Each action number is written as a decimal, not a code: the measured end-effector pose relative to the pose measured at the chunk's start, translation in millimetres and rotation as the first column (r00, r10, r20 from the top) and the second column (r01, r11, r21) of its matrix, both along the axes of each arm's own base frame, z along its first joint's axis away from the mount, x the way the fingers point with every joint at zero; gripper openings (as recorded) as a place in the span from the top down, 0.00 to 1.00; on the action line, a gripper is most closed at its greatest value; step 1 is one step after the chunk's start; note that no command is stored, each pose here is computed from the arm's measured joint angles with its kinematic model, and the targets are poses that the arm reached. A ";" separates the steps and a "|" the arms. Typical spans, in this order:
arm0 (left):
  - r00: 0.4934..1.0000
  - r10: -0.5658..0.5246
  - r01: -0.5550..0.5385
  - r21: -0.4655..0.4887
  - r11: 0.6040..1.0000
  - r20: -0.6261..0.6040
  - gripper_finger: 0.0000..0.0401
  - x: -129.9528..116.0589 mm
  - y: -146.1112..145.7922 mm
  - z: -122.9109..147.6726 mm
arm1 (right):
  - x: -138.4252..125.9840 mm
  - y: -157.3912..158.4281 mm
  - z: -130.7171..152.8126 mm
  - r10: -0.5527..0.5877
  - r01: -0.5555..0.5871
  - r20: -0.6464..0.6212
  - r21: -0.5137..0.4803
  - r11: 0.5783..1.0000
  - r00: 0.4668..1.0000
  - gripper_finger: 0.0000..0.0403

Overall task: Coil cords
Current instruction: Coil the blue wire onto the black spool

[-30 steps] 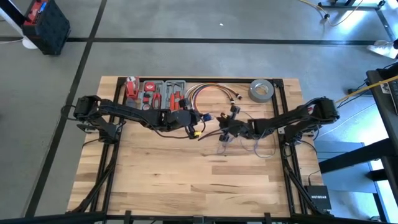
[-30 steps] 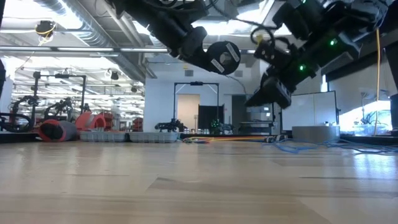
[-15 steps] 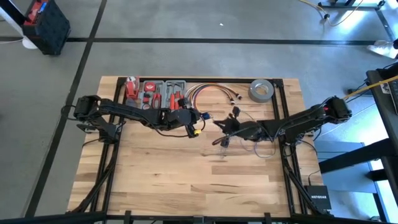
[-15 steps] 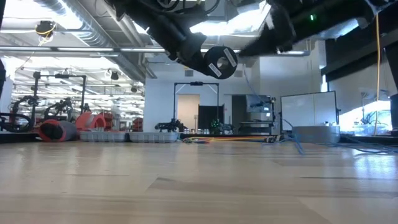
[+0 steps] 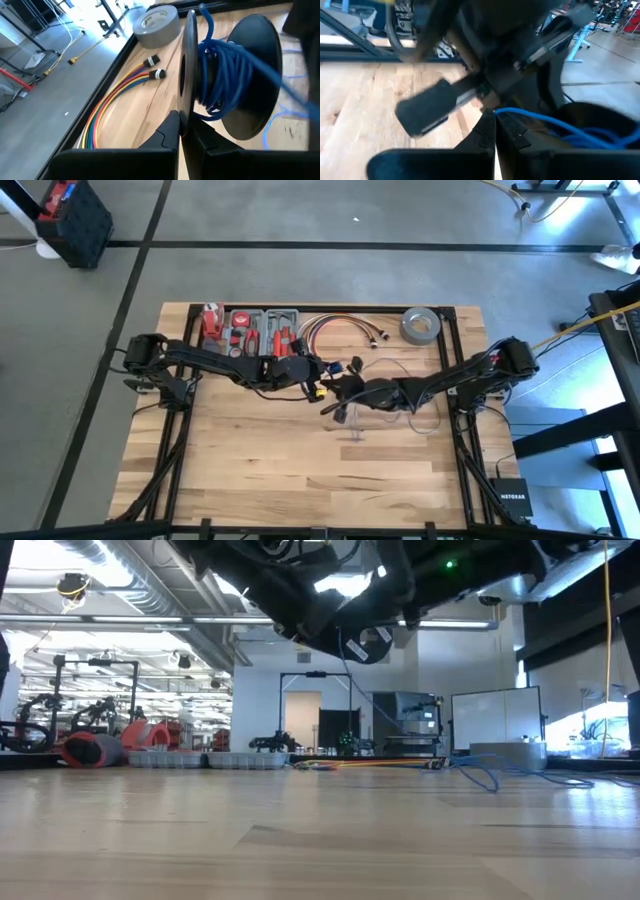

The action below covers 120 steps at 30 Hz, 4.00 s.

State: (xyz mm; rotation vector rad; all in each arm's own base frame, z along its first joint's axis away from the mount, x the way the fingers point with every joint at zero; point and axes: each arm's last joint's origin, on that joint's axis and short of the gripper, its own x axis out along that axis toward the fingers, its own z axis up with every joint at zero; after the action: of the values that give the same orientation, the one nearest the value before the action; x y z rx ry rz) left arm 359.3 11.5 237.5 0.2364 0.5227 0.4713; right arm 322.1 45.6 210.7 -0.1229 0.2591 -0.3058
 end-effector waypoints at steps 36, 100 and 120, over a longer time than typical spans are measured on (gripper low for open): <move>0.998 -0.058 0.057 -0.012 0.998 -0.025 1.00 -28.8 -25.8 30.8 | -37.4 2.9 27.4 -0.117 0.085 -0.332 -0.111 0.990 0.936 0.55; 0.994 -0.084 0.086 0.024 0.996 -0.075 1.00 -29.5 -27.3 27.8 | -64.3 -46.2 -60.8 -0.127 0.098 -0.331 -0.103 0.990 0.935 0.98; 0.998 0.001 0.001 0.018 1.000 -0.063 1.00 -6.9 -0.7 1.5 | -78.9 -26.6 12.6 0.035 -0.053 0.127 0.140 0.989 0.991 0.99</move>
State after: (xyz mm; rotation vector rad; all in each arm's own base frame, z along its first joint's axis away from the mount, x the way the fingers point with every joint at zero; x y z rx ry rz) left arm 352.4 10.8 238.9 0.2691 0.5808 0.4698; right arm 243.2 19.0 223.3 0.0319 0.1538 -0.2491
